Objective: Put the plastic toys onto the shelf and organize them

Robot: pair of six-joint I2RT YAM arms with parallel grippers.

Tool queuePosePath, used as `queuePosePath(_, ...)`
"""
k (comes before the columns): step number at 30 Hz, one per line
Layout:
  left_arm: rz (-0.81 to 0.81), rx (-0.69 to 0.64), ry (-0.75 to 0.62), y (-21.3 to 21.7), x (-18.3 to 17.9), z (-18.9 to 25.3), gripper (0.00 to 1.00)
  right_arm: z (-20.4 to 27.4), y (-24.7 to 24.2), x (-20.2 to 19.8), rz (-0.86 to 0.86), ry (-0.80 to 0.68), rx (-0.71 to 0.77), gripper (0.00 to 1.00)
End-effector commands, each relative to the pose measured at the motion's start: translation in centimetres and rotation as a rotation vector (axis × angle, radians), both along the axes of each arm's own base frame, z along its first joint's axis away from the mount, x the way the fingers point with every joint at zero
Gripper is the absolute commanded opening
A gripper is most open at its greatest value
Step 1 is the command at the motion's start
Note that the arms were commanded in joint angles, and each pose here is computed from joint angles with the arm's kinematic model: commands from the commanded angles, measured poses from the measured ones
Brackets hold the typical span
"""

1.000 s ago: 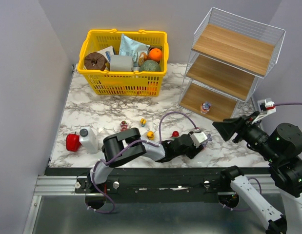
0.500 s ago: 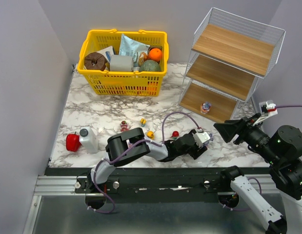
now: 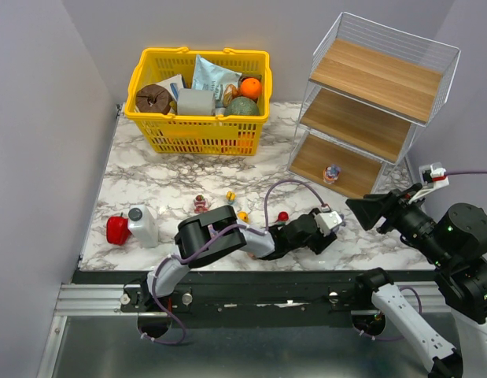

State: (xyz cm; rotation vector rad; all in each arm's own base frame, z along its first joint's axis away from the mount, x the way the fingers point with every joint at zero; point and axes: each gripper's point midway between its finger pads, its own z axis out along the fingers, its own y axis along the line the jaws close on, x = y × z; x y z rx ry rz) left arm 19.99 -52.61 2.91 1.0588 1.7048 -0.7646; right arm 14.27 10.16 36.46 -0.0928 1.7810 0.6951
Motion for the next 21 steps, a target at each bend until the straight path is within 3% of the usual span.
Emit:
queuePosePath(1,0.094,-0.064,0.003,-0.8,1.7,1.2,0.39,-0.5,-0.5,-0.3,-0.021,0.008,-0.005,0.68)
queuePosePath(10,0.245,-0.276,-0.033,-3.8,5.1,7.3,0.4,-0.7,-0.7,-0.7,-0.029,0.003,0.009,0.68)
queuePosePath(21,0.285,-0.309,-0.056,-8.0,7.3,7.0,0.4,0.0,-1.6,-2.1,-0.051,-0.013,0.016,0.68)
